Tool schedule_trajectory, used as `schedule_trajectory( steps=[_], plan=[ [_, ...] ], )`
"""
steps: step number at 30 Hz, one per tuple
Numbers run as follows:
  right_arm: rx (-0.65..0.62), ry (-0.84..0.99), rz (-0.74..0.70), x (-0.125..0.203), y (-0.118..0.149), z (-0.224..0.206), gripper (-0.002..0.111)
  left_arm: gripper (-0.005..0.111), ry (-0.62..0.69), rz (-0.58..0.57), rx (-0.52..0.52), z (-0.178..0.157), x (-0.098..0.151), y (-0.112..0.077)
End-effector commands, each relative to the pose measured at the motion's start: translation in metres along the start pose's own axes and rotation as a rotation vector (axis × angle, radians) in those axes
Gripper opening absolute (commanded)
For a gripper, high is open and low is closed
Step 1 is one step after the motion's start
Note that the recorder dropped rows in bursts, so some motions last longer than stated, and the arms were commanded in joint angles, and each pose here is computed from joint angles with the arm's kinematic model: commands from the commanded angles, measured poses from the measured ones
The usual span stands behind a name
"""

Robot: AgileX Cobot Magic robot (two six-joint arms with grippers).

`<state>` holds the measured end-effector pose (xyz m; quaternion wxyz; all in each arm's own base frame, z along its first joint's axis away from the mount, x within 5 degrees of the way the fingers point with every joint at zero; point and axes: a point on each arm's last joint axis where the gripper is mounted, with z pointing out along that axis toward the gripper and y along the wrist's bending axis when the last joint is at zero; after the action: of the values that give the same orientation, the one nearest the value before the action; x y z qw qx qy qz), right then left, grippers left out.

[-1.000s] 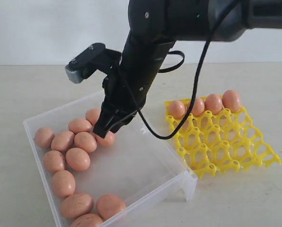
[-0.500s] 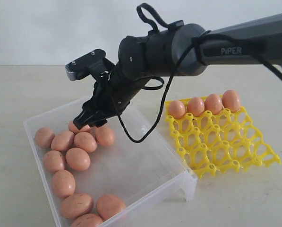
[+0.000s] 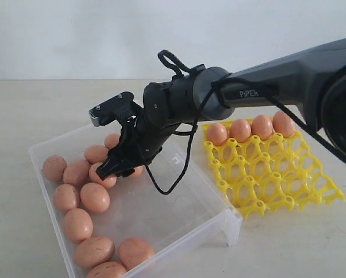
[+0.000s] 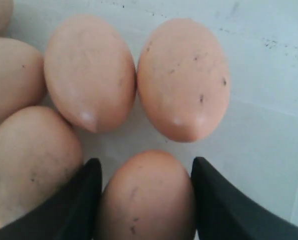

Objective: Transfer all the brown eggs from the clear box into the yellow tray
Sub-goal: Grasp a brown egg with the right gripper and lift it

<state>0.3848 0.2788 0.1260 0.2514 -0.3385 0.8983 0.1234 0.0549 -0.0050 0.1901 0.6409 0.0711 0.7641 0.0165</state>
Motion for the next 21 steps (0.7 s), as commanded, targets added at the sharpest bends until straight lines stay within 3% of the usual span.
schedule_trajectory(
  steps=[1,4,15,21],
  plan=[
    [0.011,-0.026,0.005,-0.005,-0.004,-0.005,0.021,0.004,-0.009,-0.007,0.003,0.000,0.000,0.000],
    [0.012,-0.038,-0.003,-0.008,-0.003,-0.010,0.000,0.004,-0.009,-0.007,0.003,0.000,0.000,0.000],
    [-0.040,0.052,0.053,-0.012,0.005,-0.052,0.000,0.004,-0.009,-0.007,0.003,0.000,0.000,0.000],
    [-0.053,-0.014,0.175,0.013,0.011,-0.069,0.000,0.004,-0.009,-0.007,0.003,0.000,0.000,0.000]
  ],
)
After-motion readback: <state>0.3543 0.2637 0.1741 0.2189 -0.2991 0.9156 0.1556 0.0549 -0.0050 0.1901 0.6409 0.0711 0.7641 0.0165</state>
